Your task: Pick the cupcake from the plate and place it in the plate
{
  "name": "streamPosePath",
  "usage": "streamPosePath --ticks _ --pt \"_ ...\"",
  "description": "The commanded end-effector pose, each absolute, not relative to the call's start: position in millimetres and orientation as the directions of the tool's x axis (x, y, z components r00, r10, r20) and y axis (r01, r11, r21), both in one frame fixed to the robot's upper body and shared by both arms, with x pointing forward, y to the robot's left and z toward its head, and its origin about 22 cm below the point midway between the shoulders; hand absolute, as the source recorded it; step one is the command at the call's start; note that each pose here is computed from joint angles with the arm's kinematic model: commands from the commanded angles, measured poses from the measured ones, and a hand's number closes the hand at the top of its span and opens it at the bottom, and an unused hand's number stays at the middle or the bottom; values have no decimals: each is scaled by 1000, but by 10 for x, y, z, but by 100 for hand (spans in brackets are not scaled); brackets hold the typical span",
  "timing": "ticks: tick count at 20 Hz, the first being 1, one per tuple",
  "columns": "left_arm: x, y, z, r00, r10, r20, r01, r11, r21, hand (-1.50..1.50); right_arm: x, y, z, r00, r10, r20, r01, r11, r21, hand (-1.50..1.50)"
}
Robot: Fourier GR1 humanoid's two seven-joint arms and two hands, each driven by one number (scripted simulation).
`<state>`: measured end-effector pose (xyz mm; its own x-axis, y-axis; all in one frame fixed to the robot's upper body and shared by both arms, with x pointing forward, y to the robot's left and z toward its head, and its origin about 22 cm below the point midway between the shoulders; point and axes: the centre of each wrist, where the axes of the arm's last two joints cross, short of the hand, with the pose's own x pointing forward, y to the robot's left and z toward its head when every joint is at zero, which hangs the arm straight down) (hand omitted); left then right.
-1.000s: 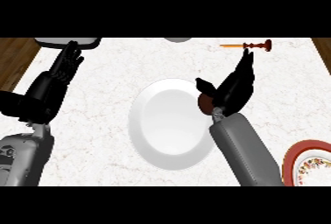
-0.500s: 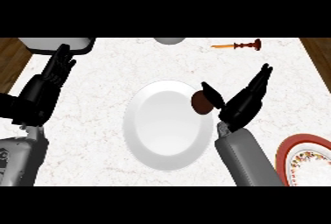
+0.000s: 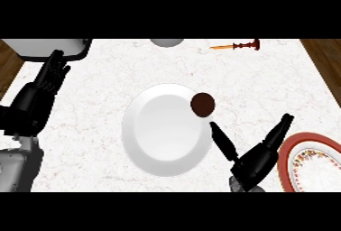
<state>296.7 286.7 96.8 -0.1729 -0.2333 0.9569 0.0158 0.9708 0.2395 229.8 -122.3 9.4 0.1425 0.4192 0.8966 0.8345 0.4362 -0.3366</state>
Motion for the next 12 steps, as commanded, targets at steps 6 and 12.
streamPosePath --ticks 6,12 --pt "2896 2918 921 -164 -224 961 -7 974 226 0 1177 -1129 157 178 262 949 851 443 -282 -150" --pt "2896 3037 952 -179 -227 957 -4 973 230 0 682 -1120 264 225 330 917 861 373 -346 -150"
